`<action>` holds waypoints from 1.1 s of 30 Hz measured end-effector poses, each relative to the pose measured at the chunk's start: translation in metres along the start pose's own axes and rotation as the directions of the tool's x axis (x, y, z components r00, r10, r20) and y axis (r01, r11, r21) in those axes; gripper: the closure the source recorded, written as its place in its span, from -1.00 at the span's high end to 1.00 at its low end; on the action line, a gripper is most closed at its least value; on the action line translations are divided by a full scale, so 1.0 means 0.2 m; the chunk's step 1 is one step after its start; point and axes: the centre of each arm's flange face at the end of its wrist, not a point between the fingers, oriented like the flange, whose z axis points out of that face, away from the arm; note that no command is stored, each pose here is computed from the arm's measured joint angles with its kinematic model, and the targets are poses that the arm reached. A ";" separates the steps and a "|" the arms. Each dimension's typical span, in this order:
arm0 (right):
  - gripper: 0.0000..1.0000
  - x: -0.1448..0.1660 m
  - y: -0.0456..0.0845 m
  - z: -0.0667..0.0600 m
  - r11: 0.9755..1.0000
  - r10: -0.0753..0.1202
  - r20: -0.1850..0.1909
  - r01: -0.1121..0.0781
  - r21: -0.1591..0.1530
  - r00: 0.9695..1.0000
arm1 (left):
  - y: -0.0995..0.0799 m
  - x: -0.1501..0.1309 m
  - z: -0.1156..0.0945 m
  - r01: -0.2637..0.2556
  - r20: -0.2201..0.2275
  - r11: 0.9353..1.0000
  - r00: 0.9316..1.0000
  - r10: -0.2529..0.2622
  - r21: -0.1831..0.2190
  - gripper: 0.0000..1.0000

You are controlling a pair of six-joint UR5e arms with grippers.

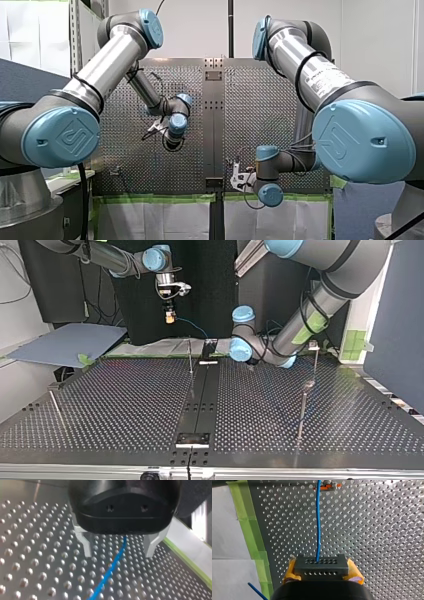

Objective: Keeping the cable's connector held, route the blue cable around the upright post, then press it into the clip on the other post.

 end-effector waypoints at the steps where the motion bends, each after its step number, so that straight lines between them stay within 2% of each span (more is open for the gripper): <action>1: -1.00 0.00 0.00 0.00 1.000 0.000 -0.001 0.000 0.000 1.000 | -0.01 0.00 0.00 0.010 0.005 1.000 1.000 -0.010 0.009 0.98; 8: -1.00 0.00 -0.01 0.00 1.000 0.001 -0.003 -0.001 0.004 1.000 | -0.05 -0.02 -0.01 0.066 0.029 0.996 0.997 -0.068 0.063 0.98; 15: -1.00 0.00 -0.01 0.00 1.000 -0.002 -0.003 0.002 0.005 1.000 | -0.18 0.04 -0.01 0.069 0.014 0.990 0.997 -0.071 0.120 0.98; 20: -1.00 0.00 -0.01 0.00 1.000 -0.003 -0.003 0.003 0.005 1.000 | -0.22 0.05 -0.02 0.087 0.020 0.985 0.996 -0.091 0.146 0.98; 25: -1.00 0.00 -0.01 0.00 1.000 -0.004 -0.004 0.004 0.012 1.000 | -0.25 0.03 -0.02 0.129 0.039 0.973 0.990 -0.138 0.189 0.98; 29: -1.00 0.00 -0.02 0.00 1.000 -0.004 -0.006 0.004 0.018 1.000 | -0.28 0.02 -0.03 0.144 0.043 0.966 0.987 -0.157 0.217 0.98; 33: -1.00 0.00 -0.02 0.00 1.000 -0.003 -0.008 0.003 0.022 1.000 | -0.38 0.06 -0.05 0.136 0.033 0.954 0.988 -0.150 0.266 0.98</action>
